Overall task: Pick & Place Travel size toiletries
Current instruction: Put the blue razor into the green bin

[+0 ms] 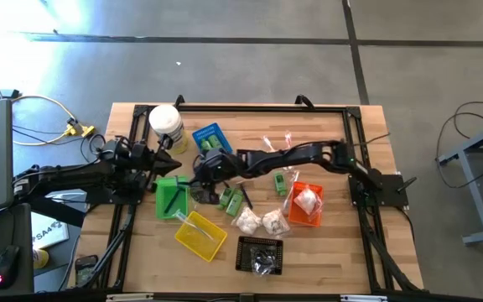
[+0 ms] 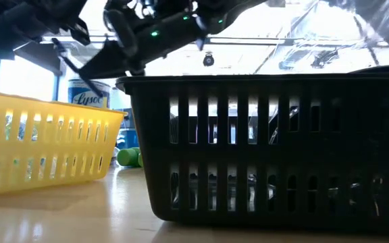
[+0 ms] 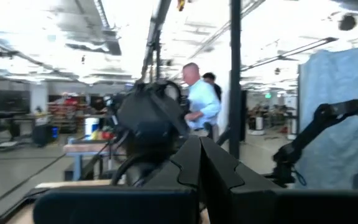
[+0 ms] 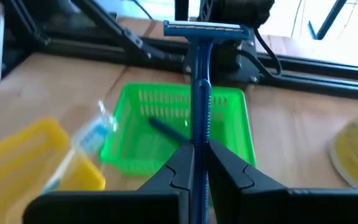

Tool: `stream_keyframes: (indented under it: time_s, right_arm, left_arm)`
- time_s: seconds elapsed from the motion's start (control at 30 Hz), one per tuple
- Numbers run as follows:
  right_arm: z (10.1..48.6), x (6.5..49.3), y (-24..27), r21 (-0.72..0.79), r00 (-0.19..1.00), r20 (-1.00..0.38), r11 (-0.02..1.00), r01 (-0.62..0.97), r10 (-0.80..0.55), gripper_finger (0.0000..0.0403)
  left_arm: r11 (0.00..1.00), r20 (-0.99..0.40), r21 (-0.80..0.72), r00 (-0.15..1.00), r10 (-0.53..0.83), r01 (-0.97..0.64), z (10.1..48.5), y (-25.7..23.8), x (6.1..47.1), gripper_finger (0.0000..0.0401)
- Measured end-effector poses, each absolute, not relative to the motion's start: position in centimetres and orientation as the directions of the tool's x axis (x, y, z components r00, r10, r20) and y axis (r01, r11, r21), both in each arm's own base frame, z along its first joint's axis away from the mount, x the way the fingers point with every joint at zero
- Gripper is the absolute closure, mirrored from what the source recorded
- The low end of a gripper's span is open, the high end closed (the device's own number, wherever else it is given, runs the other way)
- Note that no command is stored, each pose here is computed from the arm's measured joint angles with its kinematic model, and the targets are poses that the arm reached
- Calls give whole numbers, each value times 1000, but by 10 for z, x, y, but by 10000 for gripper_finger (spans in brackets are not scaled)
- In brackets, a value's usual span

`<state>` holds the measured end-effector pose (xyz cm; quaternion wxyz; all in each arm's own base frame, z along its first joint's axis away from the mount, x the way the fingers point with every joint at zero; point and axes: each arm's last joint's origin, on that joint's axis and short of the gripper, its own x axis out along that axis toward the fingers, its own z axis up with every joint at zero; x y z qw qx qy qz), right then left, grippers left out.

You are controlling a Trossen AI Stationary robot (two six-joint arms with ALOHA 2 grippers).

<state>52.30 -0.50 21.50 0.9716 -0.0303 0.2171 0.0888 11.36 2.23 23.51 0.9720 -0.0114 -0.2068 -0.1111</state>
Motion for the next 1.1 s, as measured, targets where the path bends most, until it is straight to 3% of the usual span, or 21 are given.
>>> stream_keyframes:
  time_s: [0.17,0.43,1.1]
  right_arm:
    - [214,543,-2,58,906,-371,978,-199,206,382]
    - [198,559,11,62,923,-295,968,-242,249,382]
    - [167,569,12,334,960,-237,940,-67,152,382]
  left_arm:
    - [968,398,10,888,-233,249,235,22,114,401]
    - [968,396,5,889,-232,251,235,22,114,401]
    - [971,397,-1,891,-221,241,235,22,114,401]
